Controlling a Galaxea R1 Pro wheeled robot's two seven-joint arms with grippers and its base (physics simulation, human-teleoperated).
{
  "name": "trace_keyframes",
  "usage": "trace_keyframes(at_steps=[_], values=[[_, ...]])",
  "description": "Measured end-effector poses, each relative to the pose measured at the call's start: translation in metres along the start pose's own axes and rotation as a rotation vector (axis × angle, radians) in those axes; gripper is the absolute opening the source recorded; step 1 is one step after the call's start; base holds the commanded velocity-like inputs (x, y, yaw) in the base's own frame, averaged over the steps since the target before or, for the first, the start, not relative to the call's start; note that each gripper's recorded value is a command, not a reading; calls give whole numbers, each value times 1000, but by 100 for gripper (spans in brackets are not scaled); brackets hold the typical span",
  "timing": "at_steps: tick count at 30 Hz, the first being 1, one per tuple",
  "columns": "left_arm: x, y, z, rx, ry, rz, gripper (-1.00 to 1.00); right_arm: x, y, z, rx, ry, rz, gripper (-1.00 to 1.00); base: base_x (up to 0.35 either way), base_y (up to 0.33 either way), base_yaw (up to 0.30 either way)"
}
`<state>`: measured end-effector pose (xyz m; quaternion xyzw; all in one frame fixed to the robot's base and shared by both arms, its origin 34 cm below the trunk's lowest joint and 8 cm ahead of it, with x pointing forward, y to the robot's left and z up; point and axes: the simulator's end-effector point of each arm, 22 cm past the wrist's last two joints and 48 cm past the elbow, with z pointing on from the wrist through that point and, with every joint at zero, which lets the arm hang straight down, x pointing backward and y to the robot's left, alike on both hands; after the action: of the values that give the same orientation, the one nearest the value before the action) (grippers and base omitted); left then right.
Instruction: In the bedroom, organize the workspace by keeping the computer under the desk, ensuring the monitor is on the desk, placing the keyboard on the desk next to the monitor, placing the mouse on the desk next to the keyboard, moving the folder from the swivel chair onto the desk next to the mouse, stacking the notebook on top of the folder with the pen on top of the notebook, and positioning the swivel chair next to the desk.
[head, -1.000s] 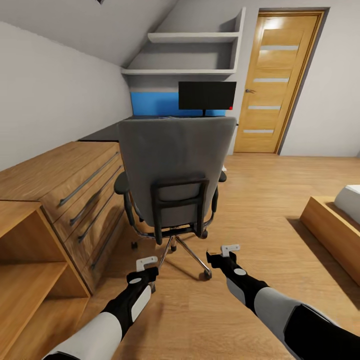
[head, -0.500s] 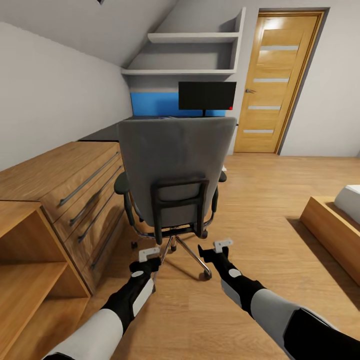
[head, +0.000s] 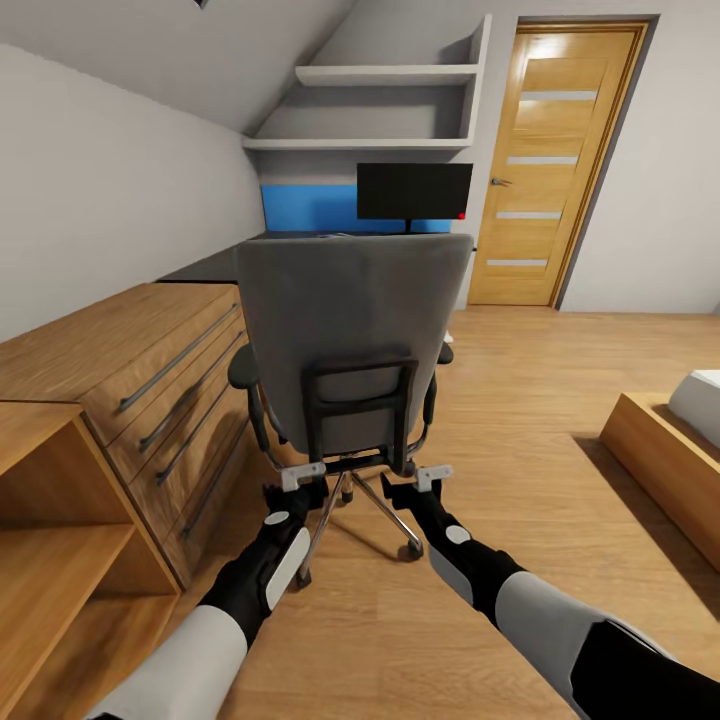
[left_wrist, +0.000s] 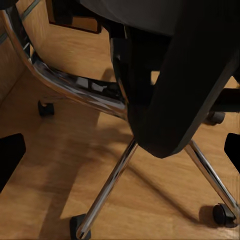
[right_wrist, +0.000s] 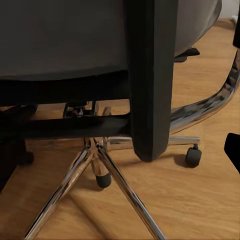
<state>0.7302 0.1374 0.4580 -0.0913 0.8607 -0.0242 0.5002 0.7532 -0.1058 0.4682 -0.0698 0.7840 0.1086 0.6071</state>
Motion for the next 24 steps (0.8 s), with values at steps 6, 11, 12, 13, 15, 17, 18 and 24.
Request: trace_keyframes(at_steps=[6, 11, 12, 13, 15, 17, 18, 24], values=[[-1, -1, 0, 5, 3, -14, 100, -1, 0, 0, 1, -2, 2, 100, 0, 0, 0], [3, -1, 0, 5, 14, -23, 100, 0, -3, 0, 5, -2, 2, 100, 0, 0, 0], [6, -1, 0, 4, 21, -22, 100, 0, -4, 0, 7, -2, 2, 100, 0, 0, 0], [8, 0, 1, 3, 25, -21, 100, 0, -4, 0, 8, -2, 2, 100, 0, 0, 0], [15, 0, 1, 3, 40, -11, 100, 0, -5, 0, 9, -2, 2, 100, 0, 0, 0], [21, -3, 1, 7, 48, 4, 100, 0, -4, 0, 8, -2, 2, 100, 0, 0, 0], [22, -3, 0, 9, 49, 8, 100, 0, -4, 0, 8, -2, 2, 100, 0, 0, 0], [26, -5, 0, 12, 56, 22, 100, 1, -4, 0, 7, -1, 2, 100, 0, 0, 0]])
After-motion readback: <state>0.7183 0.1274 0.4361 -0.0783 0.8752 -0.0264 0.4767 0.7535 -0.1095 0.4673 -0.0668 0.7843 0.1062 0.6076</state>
